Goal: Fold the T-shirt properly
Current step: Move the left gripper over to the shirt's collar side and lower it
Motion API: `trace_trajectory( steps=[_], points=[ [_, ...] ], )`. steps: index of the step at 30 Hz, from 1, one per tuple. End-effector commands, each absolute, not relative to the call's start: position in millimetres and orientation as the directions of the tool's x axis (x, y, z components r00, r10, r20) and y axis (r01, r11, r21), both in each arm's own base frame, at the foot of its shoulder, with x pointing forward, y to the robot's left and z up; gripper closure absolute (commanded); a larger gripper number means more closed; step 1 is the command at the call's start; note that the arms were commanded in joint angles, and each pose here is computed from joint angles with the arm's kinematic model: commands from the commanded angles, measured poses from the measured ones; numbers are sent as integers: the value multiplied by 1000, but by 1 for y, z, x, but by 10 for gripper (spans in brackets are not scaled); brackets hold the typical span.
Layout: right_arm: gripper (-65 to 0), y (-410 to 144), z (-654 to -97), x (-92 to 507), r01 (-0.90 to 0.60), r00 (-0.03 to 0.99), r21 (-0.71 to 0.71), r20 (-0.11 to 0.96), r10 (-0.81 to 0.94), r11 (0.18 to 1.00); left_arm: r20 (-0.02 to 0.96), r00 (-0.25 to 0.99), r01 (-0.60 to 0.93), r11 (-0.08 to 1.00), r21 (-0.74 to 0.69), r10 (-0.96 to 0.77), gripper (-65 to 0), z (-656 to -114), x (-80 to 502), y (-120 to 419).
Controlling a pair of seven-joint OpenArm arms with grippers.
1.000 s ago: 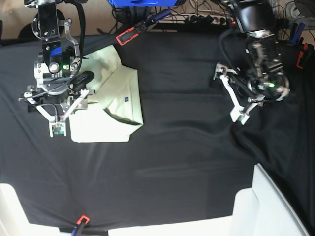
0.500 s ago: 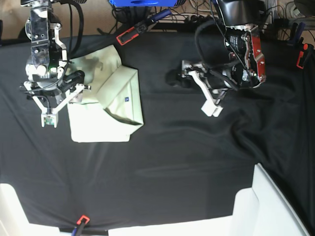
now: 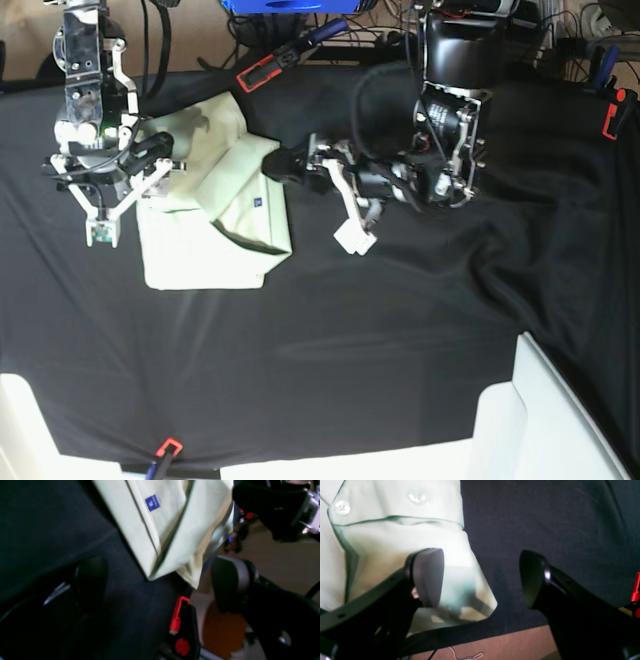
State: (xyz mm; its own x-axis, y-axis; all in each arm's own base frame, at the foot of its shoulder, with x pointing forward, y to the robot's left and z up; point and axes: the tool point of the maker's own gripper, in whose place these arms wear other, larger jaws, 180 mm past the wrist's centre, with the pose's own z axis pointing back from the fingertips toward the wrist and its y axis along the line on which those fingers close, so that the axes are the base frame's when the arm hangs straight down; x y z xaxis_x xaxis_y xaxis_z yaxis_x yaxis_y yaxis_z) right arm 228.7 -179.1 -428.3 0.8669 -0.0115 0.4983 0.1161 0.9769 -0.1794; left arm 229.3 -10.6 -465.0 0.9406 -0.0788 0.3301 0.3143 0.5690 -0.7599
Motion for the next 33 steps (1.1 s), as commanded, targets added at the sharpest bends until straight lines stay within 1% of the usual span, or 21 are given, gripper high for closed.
trace_trajectory(
  steps=[1,3,10,13,19,22,25,28,31,33],
  points=[
    [-441,-183,-420,234,120,849,-190,528,-1,974,345,936,322,556,-766,-68,-650,-460,238,-12],
    [-441,-183,-421,233,119,851,-191,526,-1,974,324,944,306,544,-782,-65,-650,-463,233,-20],
    [-441,-183,-421,232,119,851,-191,524,-1,974,344,937,323,531,-783,-64,-650,-456,244,-28],
    [-441,-183,-421,232,119,851,-191,524,-1,974,369,925,357,527,-771,-86,-650,-450,253,-32],
    [-441,-183,-423,229,117,855,-192,518,-1,974,452,886,439,499,-747,-104,-650,-434,272,-53],
    [-441,-183,-425,226,116,859,-192,513,-1,974,414,899,426,488,-762,-139,-650,-444,267,-62],
    [-441,-183,-425,226,117,859,-193,511,-2,974,353,927,370,478,-797,-129,-650,-454,262,-70],
    [-441,-195,-424,224,149,858,-202,513,-25,968,378,920,377,487,-788,-101,-650,-447,275,-62],
    [-441,-200,-424,222,164,859,-208,511,-36,964,430,902,386,522,-760,-41,-650,-435,297,-35],
    [-441,-200,-424,222,164,859,-208,511,-36,964,434,900,381,550,-743,-38,-650,-434,303,-15]
  ],
)
